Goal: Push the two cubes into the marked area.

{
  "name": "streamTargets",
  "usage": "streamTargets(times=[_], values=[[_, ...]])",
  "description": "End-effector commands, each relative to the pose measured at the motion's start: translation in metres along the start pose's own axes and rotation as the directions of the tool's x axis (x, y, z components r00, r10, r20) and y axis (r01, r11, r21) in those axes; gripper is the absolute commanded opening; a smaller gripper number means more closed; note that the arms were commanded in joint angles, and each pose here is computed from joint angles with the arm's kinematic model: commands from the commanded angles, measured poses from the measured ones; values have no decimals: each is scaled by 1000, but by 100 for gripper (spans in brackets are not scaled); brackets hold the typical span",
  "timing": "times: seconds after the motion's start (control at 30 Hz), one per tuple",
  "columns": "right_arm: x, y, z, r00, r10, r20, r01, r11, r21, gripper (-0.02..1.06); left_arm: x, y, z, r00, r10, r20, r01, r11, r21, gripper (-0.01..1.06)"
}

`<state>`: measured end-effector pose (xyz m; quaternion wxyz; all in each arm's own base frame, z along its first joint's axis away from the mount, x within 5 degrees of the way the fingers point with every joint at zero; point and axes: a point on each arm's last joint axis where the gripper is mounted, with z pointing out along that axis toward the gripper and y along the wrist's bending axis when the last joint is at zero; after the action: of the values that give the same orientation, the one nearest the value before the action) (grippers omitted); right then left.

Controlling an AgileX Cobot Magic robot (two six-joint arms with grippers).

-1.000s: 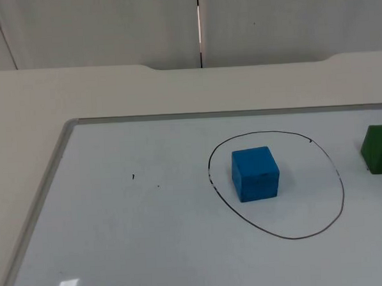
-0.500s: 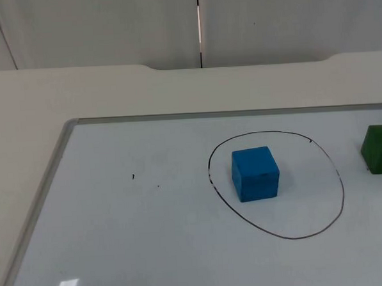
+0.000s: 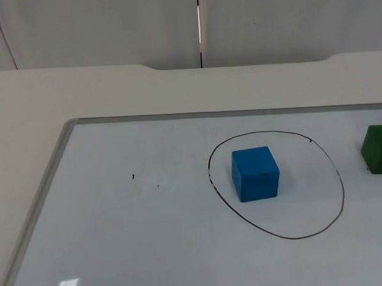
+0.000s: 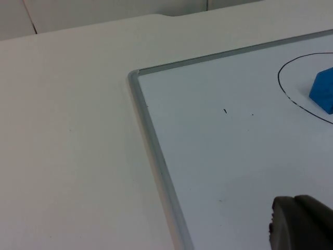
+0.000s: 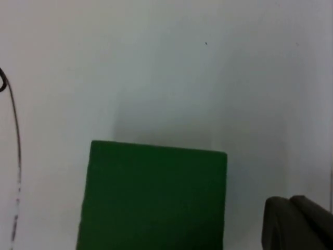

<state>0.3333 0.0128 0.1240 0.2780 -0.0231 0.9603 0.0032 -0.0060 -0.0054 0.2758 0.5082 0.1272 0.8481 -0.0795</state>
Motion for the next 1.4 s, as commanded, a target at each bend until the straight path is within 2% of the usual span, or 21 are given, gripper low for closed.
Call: streamTargets(times=[0.0,0.27,0.5,0.73,0.87,1.13,1.37], values=[[-5,-2,7,1000,6,5,-6,1000,4,0,1,-1,0,1000,-8,-1,8,1000,4,0],[-9,-2,15,1000,10,-4,-10,1000,3,0,1,-1,0,1000,-8,-1,8,1000,4,0],[-6,-2,19,997,66,-25,-66,998,5,0,1,-1,0,1000,-8,-1,8,1000,4,0],[-6,-2,19,997,73,-22,-72,997,4,0,1,-1,0,1000,-11,-1,11,1000,3,0],[-5,3,19,998,62,-29,-62,998,-2,0,1,-1,0,1000,-11,-1,11,1000,3,0],[-8,26,19,1000,5,3,-4,999,-41,0,1,-1,0,1000,-11,-1,11,1000,3,0],[-8,31,19,1000,5,5,-4,999,-49,0,1,-1,0,1000,-11,-1,11,1000,3,0]])
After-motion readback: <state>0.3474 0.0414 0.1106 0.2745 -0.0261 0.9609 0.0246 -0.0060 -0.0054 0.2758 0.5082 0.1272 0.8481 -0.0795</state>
